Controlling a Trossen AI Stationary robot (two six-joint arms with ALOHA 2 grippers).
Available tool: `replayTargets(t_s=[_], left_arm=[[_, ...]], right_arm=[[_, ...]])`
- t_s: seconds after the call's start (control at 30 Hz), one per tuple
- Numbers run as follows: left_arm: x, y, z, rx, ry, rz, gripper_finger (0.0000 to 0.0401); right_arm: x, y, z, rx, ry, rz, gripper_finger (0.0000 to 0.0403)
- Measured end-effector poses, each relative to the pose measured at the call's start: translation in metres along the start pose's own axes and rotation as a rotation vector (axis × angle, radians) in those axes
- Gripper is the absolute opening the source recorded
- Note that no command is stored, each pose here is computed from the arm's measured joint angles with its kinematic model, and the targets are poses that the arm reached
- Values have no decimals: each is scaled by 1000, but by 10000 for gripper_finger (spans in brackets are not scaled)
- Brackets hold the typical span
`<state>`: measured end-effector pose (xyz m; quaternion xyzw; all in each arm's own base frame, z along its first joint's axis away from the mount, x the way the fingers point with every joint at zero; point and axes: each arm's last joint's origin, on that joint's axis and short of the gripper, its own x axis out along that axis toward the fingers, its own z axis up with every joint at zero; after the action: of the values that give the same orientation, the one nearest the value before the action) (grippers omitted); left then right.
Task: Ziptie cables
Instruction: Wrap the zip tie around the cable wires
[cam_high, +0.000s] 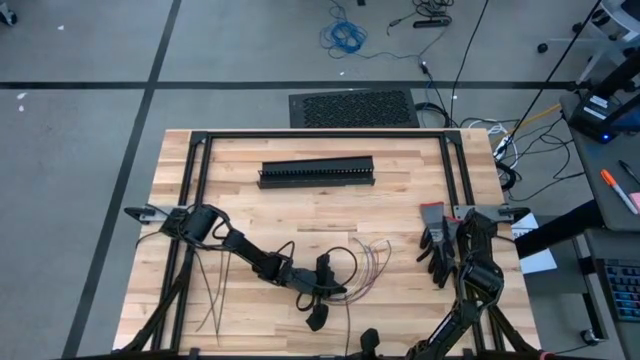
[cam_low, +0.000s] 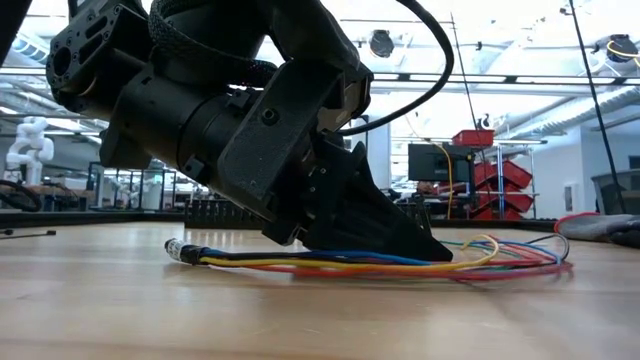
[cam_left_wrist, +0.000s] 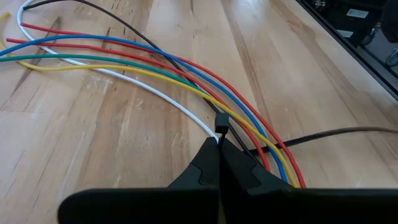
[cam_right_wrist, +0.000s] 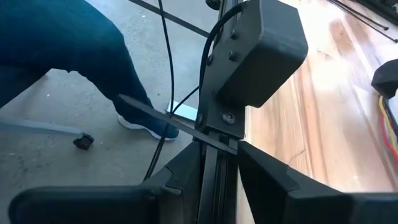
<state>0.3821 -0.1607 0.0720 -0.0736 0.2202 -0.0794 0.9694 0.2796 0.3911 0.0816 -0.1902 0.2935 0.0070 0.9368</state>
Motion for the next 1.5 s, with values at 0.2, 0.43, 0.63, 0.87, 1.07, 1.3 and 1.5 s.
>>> replayTargets(t_s=[0.2, 0.43, 0.63, 0.87, 1.07, 1.3, 1.5], left_arm=[[0, 0, 0, 0, 0, 0, 0], [0, 1, 0, -2, 0, 2, 0], [0, 1, 0, -2, 2, 3, 0], [0, 1, 0, -1, 3, 3, 0], [0, 1, 0, -1, 4, 4, 0], [-1, -2, -1, 85, -20, 88, 0], [-7, -11, 1, 261, -38, 198, 0]], right_arm=[[-7, 6, -1, 10, -13, 24, 102], [-8, 7, 7, 15, -42, 34, 102], [0, 1, 13, -17, -56, 28, 102], [8, -6, 15, -18, -46, 17, 100], [4, -2, 13, 2, -48, 25, 51], [4, -4, 10, 9, -26, 7, 3], [11, -12, 7, 38, 22, -31, 1]])
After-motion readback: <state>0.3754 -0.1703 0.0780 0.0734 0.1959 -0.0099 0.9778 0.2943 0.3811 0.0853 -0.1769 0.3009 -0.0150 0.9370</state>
